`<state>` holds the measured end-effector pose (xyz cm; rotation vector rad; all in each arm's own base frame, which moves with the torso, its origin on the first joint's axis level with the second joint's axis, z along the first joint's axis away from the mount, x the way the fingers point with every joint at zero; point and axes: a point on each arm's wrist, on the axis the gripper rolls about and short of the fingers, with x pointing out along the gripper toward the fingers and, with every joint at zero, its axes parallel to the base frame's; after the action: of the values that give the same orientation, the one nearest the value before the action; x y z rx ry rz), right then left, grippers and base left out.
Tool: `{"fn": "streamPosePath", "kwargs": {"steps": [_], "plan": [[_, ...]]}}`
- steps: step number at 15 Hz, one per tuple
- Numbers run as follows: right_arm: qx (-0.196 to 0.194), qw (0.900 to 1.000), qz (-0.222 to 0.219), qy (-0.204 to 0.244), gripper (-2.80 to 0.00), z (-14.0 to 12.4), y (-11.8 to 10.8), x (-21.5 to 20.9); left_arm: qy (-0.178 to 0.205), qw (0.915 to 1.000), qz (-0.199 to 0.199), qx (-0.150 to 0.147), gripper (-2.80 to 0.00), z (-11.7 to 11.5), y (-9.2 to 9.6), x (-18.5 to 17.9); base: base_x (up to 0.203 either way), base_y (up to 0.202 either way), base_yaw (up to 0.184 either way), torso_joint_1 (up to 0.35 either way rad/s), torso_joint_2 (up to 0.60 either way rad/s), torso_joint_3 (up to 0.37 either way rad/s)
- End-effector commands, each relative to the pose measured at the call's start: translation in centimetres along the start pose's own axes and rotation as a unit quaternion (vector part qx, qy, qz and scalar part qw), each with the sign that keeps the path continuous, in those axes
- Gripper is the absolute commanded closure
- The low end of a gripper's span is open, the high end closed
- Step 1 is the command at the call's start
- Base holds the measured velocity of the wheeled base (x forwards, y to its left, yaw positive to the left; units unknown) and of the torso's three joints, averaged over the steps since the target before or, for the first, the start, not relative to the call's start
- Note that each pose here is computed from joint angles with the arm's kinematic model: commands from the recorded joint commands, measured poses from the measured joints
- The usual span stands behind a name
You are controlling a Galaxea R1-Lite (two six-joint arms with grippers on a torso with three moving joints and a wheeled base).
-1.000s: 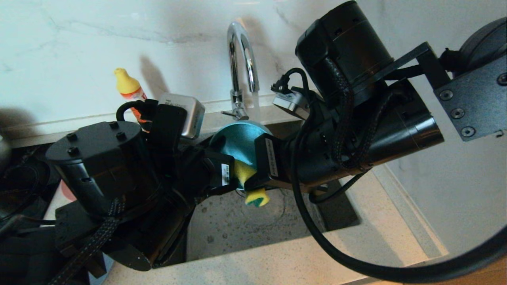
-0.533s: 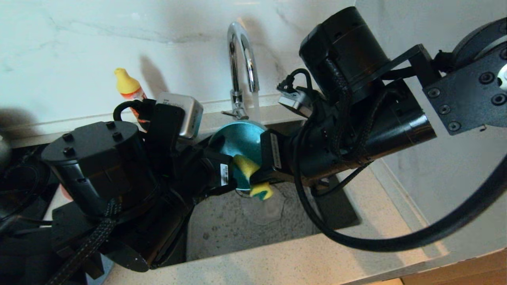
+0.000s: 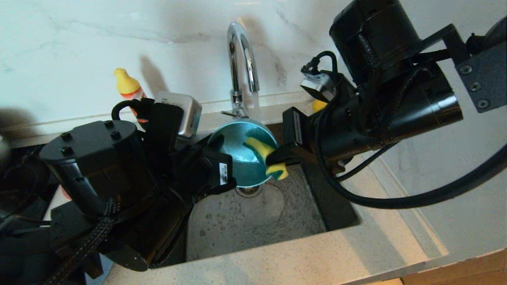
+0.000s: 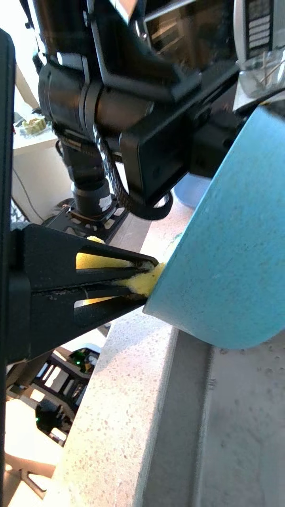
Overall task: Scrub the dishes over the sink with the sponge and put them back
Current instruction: Wipe the bowl
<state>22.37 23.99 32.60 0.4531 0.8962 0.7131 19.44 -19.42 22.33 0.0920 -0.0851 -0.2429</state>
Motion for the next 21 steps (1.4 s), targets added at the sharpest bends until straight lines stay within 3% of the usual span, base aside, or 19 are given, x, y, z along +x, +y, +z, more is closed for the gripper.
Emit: {"fn": "streamPosePath", "kwargs": {"steps": [1,11,21], "plan": [[0.001,1.000,0.009,-0.013,0.00,0.3,0.0,-1.0,0.000,1.0000,0.002,0.000,0.00,-0.1,0.0,0.0,0.000,0.000,0.000,0.000,0.00,0.000],[-0.033,0.998,0.042,-0.031,0.00,0.6,0.9,0.2,0.009,0.9999,-0.001,0.006,0.00,-1.4,0.2,-0.6,0.000,0.000,0.000,0.000,0.00,0.000],[-0.029,0.998,0.034,0.042,0.00,-1.5,1.3,2.7,-0.002,1.0000,0.002,-0.001,0.00,-0.7,0.4,-0.7,0.000,0.000,0.000,0.000,0.00,0.000]]}}
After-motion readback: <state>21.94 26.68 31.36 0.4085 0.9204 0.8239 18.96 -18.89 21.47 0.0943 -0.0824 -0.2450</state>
